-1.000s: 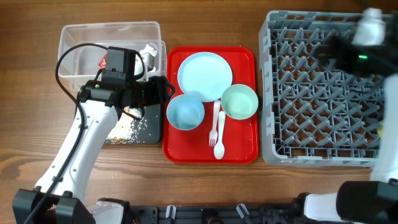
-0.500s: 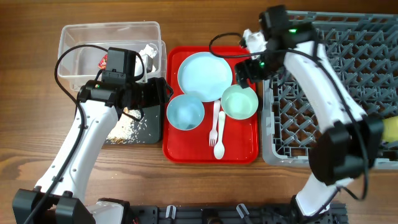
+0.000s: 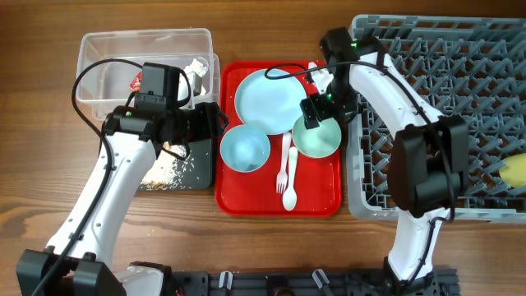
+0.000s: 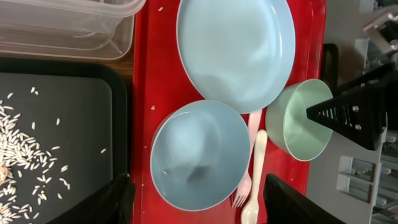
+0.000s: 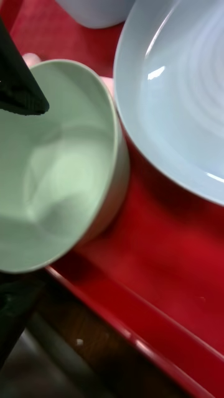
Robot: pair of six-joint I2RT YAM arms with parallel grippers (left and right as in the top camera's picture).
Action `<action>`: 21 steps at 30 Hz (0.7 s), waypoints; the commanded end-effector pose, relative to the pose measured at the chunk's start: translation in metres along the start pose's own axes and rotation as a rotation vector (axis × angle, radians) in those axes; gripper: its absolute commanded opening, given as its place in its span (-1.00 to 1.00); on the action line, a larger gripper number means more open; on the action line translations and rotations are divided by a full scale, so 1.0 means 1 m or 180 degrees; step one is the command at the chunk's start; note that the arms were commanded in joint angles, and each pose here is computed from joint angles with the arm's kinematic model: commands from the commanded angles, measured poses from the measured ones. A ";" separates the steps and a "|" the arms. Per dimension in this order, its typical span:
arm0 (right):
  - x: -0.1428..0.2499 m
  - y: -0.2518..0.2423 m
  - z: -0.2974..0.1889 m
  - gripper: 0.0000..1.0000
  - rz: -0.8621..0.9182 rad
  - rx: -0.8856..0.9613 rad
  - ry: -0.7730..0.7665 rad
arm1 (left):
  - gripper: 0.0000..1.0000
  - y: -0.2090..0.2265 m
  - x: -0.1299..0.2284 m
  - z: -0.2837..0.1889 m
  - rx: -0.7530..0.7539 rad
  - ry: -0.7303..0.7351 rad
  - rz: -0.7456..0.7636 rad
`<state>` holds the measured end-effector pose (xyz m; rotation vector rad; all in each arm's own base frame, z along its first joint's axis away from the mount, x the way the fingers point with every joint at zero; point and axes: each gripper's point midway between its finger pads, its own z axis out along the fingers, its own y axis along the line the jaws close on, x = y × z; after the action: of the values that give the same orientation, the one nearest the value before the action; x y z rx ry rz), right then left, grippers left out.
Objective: Sort waste into correct bins and load items into the dishwasher rack
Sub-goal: 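Grasp the green bowl on the red tray with the right gripper, then place the green bowl in the dishwasher rack with the right gripper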
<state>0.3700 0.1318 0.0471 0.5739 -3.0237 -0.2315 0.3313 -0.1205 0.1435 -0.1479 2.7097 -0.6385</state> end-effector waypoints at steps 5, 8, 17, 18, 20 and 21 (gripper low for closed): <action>0.023 -0.012 0.024 0.00 0.0172 0.0096 0.0349 | 0.36 0.000 -0.003 -0.006 -0.0015 -0.0066 0.0054; 0.024 -0.012 0.023 -0.18 0.0192 0.0096 0.0372 | 0.36 0.001 -0.003 -0.006 -0.0018 -0.0060 0.0053; 0.025 -0.012 0.023 -0.91 0.0217 0.0101 0.0380 | 0.36 0.001 -0.003 -0.006 -0.0018 -0.0060 0.0053; 0.025 -0.012 0.023 -0.91 0.0242 0.0103 0.0376 | 0.36 0.001 -0.003 -0.006 -0.0018 -0.0060 0.0052; 0.024 -0.013 0.019 -0.91 0.0258 0.0109 0.0344 | 0.36 0.001 -0.003 -0.006 -0.0018 -0.0060 0.0052; 0.023 -0.014 0.013 -0.91 0.0262 0.0136 0.0298 | 0.36 0.001 -0.003 -0.006 -0.0018 -0.0059 0.0051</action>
<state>0.3516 0.1178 0.0312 0.4859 -2.9494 -0.1617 0.3307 -0.1203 0.1432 -0.1489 2.7128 -0.6375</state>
